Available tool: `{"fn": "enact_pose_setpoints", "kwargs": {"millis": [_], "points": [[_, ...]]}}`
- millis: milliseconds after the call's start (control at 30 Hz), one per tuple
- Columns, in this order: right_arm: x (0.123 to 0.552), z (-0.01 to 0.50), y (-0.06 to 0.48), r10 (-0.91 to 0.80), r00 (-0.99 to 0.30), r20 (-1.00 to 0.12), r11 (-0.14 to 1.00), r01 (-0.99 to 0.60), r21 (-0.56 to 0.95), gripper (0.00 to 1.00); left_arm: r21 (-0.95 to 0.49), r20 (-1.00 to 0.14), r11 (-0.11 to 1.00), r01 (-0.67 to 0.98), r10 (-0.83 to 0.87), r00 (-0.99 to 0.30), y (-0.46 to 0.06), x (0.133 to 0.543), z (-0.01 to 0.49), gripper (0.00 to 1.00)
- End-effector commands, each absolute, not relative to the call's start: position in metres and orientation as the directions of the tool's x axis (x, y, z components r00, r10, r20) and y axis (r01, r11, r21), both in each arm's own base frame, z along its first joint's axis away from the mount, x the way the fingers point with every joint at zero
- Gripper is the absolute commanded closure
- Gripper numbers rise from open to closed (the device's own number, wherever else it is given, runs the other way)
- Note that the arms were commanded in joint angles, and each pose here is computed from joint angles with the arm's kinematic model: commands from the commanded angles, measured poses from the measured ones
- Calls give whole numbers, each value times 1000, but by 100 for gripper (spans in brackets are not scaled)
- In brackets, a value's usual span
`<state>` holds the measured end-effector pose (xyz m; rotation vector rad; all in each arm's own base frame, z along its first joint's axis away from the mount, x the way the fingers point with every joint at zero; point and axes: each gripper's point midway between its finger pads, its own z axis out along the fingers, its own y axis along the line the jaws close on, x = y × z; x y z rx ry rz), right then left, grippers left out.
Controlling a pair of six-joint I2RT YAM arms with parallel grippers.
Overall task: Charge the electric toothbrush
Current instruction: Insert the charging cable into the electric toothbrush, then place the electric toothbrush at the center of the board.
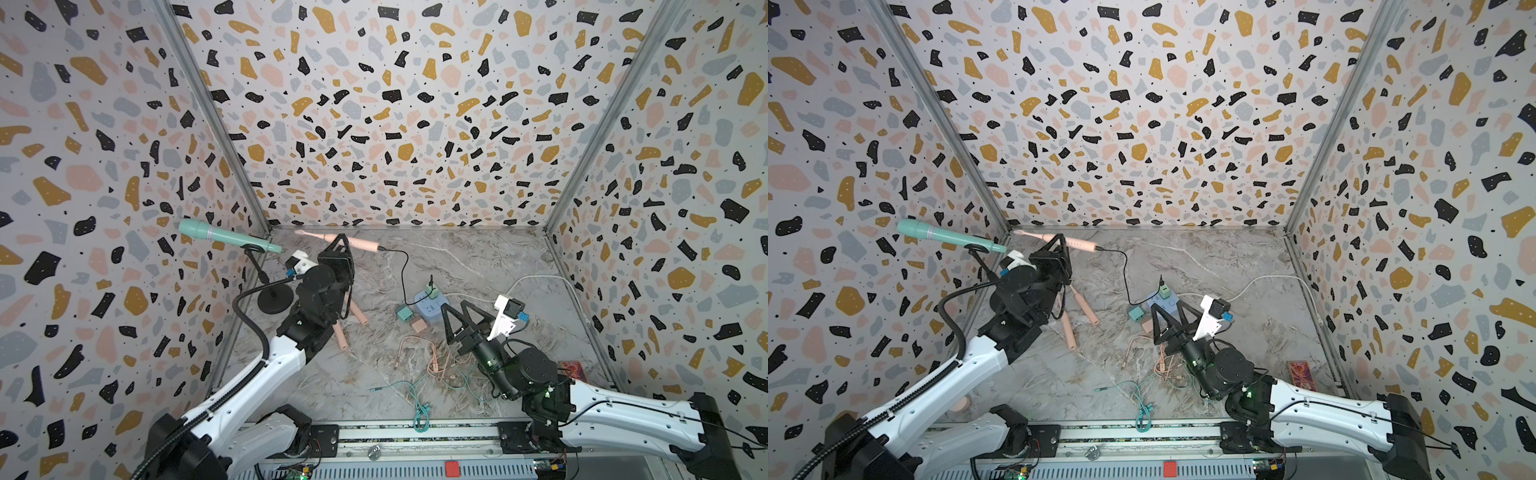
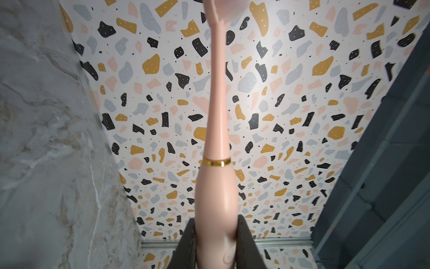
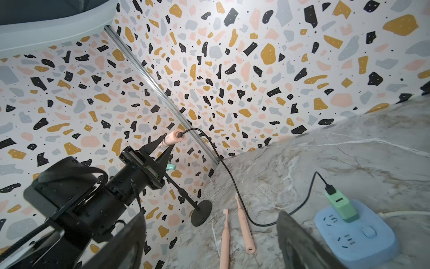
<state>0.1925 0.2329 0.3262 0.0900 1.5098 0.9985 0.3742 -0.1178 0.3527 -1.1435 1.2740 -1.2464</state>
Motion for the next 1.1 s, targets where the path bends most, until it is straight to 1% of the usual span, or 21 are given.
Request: {"fn": "enact_pose_setpoints", "kwargs": {"millis": [0, 100, 133, 200, 333, 467, 533, 600, 700, 833, 933, 1067], "points": [[196, 310, 223, 511, -232, -828, 704, -439, 558, 7, -959, -245, 258, -115, -962, -117, -114, 399, 330, 100], [196, 304, 221, 476, -239, -846, 723, -441, 532, 3, -869, -410, 429, -246, -903, -124, -101, 428, 315, 100], [196, 303, 221, 457, -240, -857, 735, -441, 515, 2, -852, -421, 446, -275, -895, -150, -101, 438, 307, 100], [197, 298, 219, 421, -245, -873, 761, -429, 487, 1, -852, -400, 443, -280, -894, -200, -108, 456, 296, 100], [196, 286, 218, 386, -263, -884, 773, -430, 466, 0, -757, -476, 553, -349, -832, -286, -117, 493, 274, 100], [197, 271, 221, 345, -284, -895, 790, -427, 440, 0, -672, -481, 628, -393, -773, -414, -133, 522, 241, 100], [198, 265, 222, 327, -291, -899, 796, -428, 428, 0, -623, -487, 663, -415, -744, -457, -137, 533, 223, 100], [199, 260, 222, 314, -297, -902, 801, -427, 419, 1, -583, -488, 684, -438, -726, -484, -137, 541, 207, 100], [201, 256, 223, 307, -300, -903, 802, -430, 415, 1, -568, -448, 692, -445, -714, -538, -142, 553, 180, 100], [203, 250, 226, 290, -305, -907, 804, -437, 404, 1, -519, -415, 707, -480, -699, -582, -135, 562, 144, 100], [204, 247, 226, 281, -306, -909, 805, -440, 397, 1, -467, -431, 725, -507, -687, -585, -119, 568, 132, 100], [206, 244, 228, 271, -310, -911, 806, -445, 391, 1, -446, -463, 740, -503, -672, -579, -109, 575, 132, 100]]}}
